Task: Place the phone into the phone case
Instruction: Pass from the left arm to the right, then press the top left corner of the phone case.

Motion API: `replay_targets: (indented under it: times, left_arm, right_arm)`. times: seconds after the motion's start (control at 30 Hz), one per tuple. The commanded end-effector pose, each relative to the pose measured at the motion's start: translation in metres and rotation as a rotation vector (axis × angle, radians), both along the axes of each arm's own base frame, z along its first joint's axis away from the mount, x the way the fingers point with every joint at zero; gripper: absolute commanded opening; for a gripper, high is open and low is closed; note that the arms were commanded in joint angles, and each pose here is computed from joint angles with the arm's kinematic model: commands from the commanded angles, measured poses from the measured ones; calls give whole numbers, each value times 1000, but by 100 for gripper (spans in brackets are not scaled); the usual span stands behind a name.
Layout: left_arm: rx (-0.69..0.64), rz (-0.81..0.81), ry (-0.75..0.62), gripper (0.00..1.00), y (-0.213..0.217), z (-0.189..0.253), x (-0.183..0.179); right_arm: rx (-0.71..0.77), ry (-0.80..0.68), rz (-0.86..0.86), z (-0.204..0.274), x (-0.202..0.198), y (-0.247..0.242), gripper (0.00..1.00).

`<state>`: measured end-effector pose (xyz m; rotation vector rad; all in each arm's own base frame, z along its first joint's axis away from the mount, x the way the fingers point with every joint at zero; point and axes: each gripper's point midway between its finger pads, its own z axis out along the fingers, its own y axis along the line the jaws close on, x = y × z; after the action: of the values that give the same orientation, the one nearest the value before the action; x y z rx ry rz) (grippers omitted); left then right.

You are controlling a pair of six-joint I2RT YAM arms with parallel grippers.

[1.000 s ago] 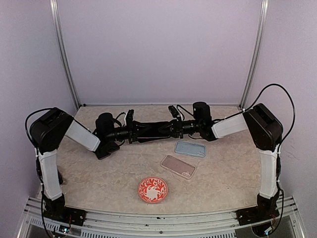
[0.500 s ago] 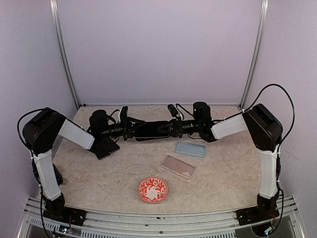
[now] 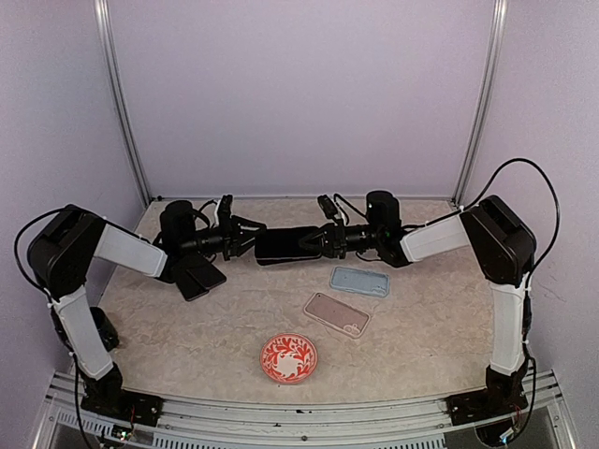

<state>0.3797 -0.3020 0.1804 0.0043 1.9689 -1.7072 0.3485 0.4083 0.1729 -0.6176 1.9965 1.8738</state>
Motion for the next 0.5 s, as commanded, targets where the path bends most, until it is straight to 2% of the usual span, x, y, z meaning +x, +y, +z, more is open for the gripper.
replay_targets:
  times: [0.0, 0.27, 0.47]
  left_arm:
    - [20, 68, -88, 34, 20, 19, 11]
    - [102, 97, -110, 34, 30, 13, 13]
    - [112, 50, -114, 35, 23, 8, 5]
  right_arm:
    - [35, -43, 49, 26, -13, -6, 0]
    - [50, -77, 71, 39, -18, -9, 0]
    - [92, -147, 144, 55, -31, -11, 0]
